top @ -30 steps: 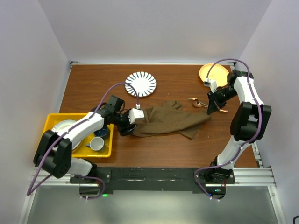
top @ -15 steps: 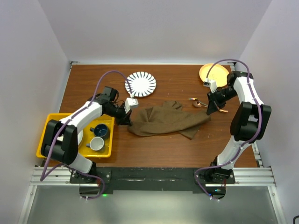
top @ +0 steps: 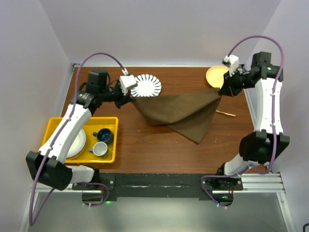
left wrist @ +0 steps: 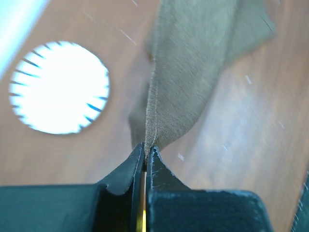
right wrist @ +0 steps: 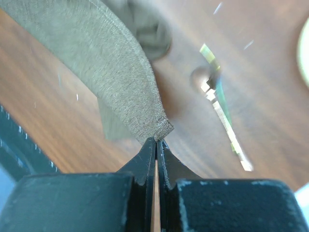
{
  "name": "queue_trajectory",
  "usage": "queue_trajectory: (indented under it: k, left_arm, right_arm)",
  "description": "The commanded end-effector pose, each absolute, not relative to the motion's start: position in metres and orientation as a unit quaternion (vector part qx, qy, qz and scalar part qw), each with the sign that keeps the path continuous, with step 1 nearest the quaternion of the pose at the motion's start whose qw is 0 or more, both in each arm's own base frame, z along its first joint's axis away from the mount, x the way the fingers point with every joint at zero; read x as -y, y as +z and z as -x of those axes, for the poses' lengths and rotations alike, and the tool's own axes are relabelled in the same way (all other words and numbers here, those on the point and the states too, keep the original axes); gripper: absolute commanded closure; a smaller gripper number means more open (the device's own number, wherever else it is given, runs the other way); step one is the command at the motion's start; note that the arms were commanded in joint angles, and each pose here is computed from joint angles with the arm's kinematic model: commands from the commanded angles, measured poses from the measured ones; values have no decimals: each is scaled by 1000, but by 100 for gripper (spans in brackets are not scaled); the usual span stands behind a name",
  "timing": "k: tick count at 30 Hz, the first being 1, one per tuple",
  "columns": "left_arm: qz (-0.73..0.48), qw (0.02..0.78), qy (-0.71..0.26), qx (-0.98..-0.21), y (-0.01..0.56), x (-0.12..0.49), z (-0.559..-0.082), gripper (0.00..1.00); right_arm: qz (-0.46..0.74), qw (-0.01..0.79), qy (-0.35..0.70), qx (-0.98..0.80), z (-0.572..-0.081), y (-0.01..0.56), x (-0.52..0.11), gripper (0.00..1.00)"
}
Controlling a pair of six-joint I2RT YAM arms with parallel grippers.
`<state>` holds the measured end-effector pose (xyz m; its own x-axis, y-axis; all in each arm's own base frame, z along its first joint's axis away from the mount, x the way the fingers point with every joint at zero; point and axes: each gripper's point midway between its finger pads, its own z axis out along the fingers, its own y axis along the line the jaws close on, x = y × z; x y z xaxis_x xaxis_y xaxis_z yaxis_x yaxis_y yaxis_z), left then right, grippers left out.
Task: Fold the napkin into a case and place the utensils inside
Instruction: Flatten out the crumpled napkin at the center of the board.
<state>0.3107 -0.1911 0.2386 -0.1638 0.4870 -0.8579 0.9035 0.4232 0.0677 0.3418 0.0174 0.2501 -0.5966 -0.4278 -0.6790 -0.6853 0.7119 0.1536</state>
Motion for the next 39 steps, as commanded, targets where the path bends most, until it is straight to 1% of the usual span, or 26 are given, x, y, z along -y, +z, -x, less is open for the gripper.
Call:
queue_trajectory:
  k: [1,2,3,4,5,7,8,10,14,18,25,30,33,36,39]
  left_arm:
    - [-440,533,-195,-696,338,183,-329,100]
    - [-438,536,-190,-696,347,181,-327,100]
    - [-437,545,-185,-691,358,180,-327,100]
    - [-435,568,-176,-676,383,179,-326,100]
    - [-431,577,-167,-673,394,176,-324,100]
    - [-427,605,-158,-653,425,172,-316,100]
    - [-427,610,-157,-648,433,171,-312,100]
    - [-423,632,-160,-629,458,170,-297,100]
    - [-431,657,-180,-592,488,171,-264,100]
    - [-434,680,-183,-562,512,166,-234,100]
    - [-429,707,-193,-529,538,158,-191,100]
    - [-441,682,-228,-537,528,160,-165,100]
    - [-451,661,-234,-552,512,158,-152,100]
    - [-446,648,-226,-575,492,152,-152,100]
    - [-424,638,-196,-612,473,145,-177,100]
  right_arm:
    - [293,475,156,-815,-344,361,-27,100]
    - [293,515,126,-796,-350,387,-24,100]
    - [277,537,119,-788,-347,405,-24,100]
    - [269,558,105,-778,-345,420,-22,100]
    - [267,598,74,-752,-337,451,-20,100]
    - [243,630,59,-735,-327,476,-20,100]
    - [240,656,44,-714,-314,497,-21,100]
    - [221,675,30,-703,-301,513,-19,100]
    - [197,727,-11,-658,-265,553,-16,100]
    - [176,770,-54,-610,-217,589,-15,100]
    - [174,799,-101,-567,-160,605,-18,100]
    - [178,796,-114,-568,-143,599,-19,100]
    - [184,780,-118,-586,-134,579,-19,100]
    - [176,757,-131,-616,-136,550,-11,100]
    - [183,738,-112,-640,-156,527,-11,100]
